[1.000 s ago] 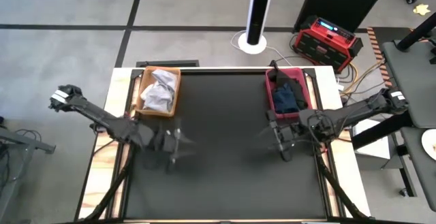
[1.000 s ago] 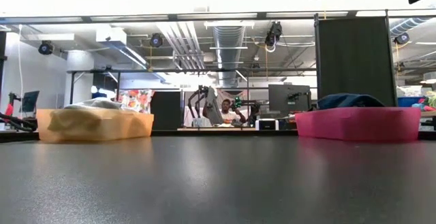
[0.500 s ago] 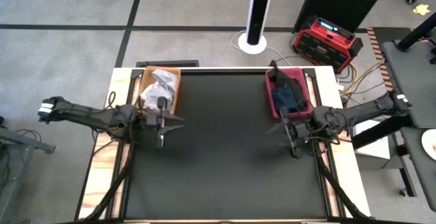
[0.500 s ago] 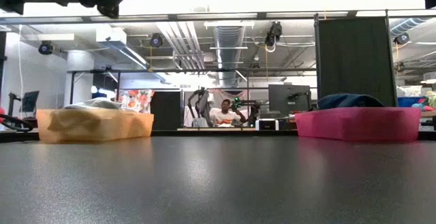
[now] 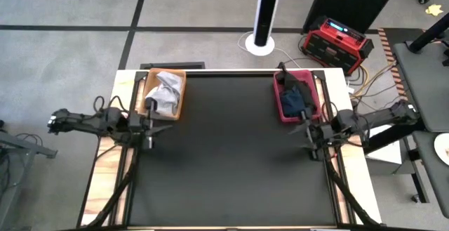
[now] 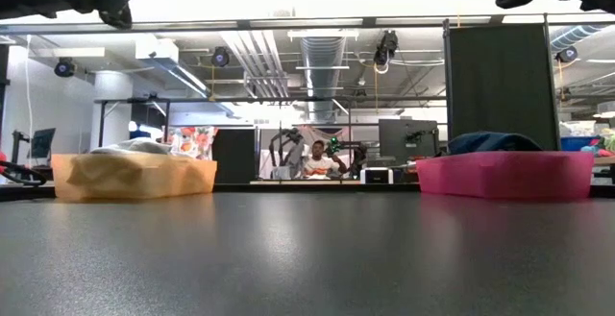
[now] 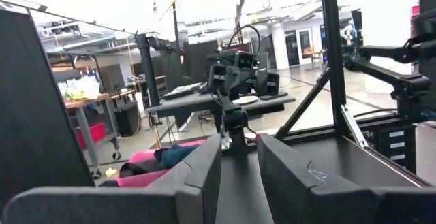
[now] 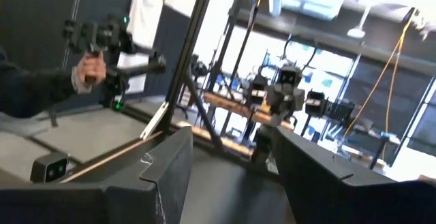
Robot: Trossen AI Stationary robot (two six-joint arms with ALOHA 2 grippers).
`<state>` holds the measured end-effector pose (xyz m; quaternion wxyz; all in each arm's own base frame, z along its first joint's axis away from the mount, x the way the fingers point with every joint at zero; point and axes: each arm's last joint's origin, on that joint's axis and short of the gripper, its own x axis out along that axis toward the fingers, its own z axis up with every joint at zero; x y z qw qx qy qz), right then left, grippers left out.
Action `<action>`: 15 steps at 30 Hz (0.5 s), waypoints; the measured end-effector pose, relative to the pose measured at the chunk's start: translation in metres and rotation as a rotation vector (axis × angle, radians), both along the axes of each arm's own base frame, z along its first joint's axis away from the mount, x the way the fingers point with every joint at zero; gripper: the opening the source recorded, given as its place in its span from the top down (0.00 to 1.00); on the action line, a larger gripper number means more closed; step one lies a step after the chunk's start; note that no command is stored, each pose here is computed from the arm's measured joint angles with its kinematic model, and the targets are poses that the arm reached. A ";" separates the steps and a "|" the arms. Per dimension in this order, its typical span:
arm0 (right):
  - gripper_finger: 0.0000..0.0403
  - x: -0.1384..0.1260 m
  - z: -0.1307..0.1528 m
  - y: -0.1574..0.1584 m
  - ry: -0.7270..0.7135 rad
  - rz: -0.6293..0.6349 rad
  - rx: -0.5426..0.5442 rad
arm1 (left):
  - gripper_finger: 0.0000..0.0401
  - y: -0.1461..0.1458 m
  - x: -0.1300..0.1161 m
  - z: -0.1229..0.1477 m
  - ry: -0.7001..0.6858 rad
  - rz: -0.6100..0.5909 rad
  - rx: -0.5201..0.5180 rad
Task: Sort towels by color in basket
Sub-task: Return to Home Position
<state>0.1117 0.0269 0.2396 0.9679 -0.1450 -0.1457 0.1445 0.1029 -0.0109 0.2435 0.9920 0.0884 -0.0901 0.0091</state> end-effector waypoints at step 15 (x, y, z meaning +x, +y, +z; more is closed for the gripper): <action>0.51 -0.018 -0.028 -0.004 -0.084 -0.010 0.021 | 0.80 0.003 -0.015 -0.035 -0.035 0.012 -0.029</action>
